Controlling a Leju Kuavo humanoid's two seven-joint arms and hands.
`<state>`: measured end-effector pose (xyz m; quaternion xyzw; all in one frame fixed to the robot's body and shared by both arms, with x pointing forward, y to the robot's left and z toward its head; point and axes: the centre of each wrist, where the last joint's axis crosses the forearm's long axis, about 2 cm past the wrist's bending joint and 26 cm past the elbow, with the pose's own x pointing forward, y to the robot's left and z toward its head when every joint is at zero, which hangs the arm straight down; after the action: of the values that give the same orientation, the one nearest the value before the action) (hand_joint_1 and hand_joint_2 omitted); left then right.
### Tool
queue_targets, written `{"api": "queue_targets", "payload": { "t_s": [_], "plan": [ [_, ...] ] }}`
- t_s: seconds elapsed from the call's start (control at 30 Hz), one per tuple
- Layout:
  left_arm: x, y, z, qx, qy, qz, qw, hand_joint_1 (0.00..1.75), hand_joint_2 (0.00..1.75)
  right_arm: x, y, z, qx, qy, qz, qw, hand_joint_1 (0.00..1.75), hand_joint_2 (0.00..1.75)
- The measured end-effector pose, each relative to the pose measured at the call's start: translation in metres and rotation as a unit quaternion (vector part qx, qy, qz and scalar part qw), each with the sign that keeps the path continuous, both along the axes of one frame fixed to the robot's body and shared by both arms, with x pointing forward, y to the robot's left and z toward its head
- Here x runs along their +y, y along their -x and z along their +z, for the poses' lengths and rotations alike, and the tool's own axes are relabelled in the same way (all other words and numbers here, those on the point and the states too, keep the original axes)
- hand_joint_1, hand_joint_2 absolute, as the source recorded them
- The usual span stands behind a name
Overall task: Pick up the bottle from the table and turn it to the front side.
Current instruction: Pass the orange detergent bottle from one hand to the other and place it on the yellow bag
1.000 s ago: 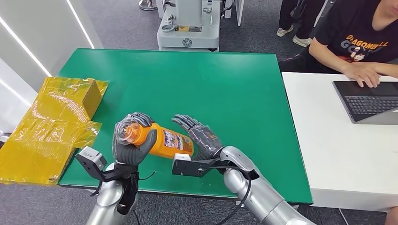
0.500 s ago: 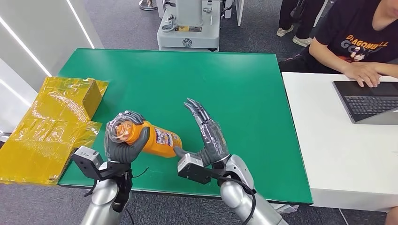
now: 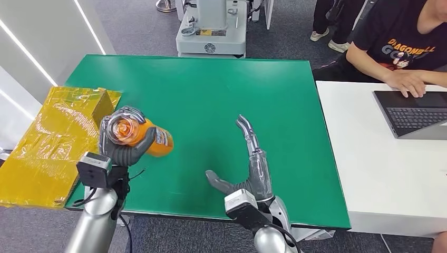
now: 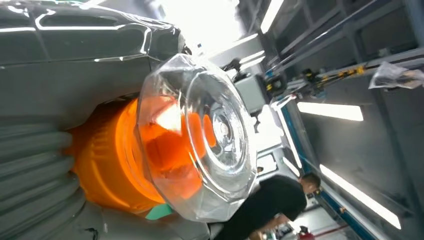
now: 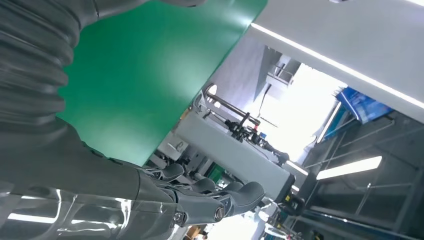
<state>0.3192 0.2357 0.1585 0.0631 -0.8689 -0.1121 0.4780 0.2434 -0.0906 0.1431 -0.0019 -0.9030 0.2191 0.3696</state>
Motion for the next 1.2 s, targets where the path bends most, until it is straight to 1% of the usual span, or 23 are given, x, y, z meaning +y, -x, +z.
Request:
{"api": "queue_targets", "payload": {
  "t_s": [0.1, 0.27, 0.33, 0.4, 0.5, 0.6, 0.67, 0.8, 0.93, 1.07, 1.2],
  "plan": [
    [0.015, -0.009, 0.009, -0.012, -0.018, 0.013, 1.0, 1.75, 1.75, -0.002, 0.004, 0.002, 0.0, -0.009, -0.005, 1.0, 0.0, 1.75],
    [0.025, -0.013, 0.013, -0.023, -0.047, 0.025, 0.998, 1.75, 1.75, -0.002, 0.005, 0.003, 0.0, -0.017, -0.007, 1.0, 0.0, 1.75],
    [0.035, -0.016, 0.016, -0.029, -0.089, 0.037, 0.995, 1.75, 1.75, -0.003, 0.006, 0.003, 0.002, -0.022, -0.007, 1.0, 0.0, 1.75],
    [0.055, -0.023, 0.024, -0.038, -0.151, 0.054, 0.986, 1.75, 1.75, -0.005, 0.006, 0.003, 0.002, -0.032, -0.007, 0.999, 0.0, 1.75],
    [0.092, -0.037, 0.039, -0.047, -0.242, 0.086, 0.965, 1.75, 1.75, -0.008, 0.008, 0.005, -0.001, -0.061, -0.009, 0.998, 0.0, 1.75],
    [0.128, -0.046, 0.054, -0.049, -0.305, 0.115, 0.944, 1.75, 1.75, -0.012, 0.01, 0.011, -0.009, -0.093, -0.014, 0.996, 0.0, 1.75],
    [0.146, -0.049, 0.061, -0.046, -0.334, 0.132, 0.932, 1.75, 1.75, -0.014, 0.011, 0.015, -0.012, -0.113, -0.016, 0.993, 0.0, 1.75],
    [0.177, -0.049, 0.07, -0.025, -0.403, 0.16, 0.901, 1.75, 1.75, -0.018, 0.014, 0.026, -0.021, -0.182, -0.009, 0.983, 0.0, 1.75],
    [0.202, -0.049, 0.075, -0.001, -0.464, 0.169, 0.87, 1.75, 1.75, -0.021, 0.019, 0.044, -0.042, -0.226, 0.0, 0.973, 0.0, 1.75],
    [0.22, -0.053, 0.077, 0.024, -0.515, 0.171, 0.839, 1.75, 1.75, -0.025, 0.024, 0.052, -0.057, -0.242, 0.004, 0.969, 0.0, 1.75],
    [0.231, -0.054, 0.068, 0.057, -0.566, 0.148, 0.809, 1.75, 1.75, -0.027, 0.029, 0.054, -0.06, -0.251, 0.007, 0.966, 0.0, 1.75]
  ]
}}
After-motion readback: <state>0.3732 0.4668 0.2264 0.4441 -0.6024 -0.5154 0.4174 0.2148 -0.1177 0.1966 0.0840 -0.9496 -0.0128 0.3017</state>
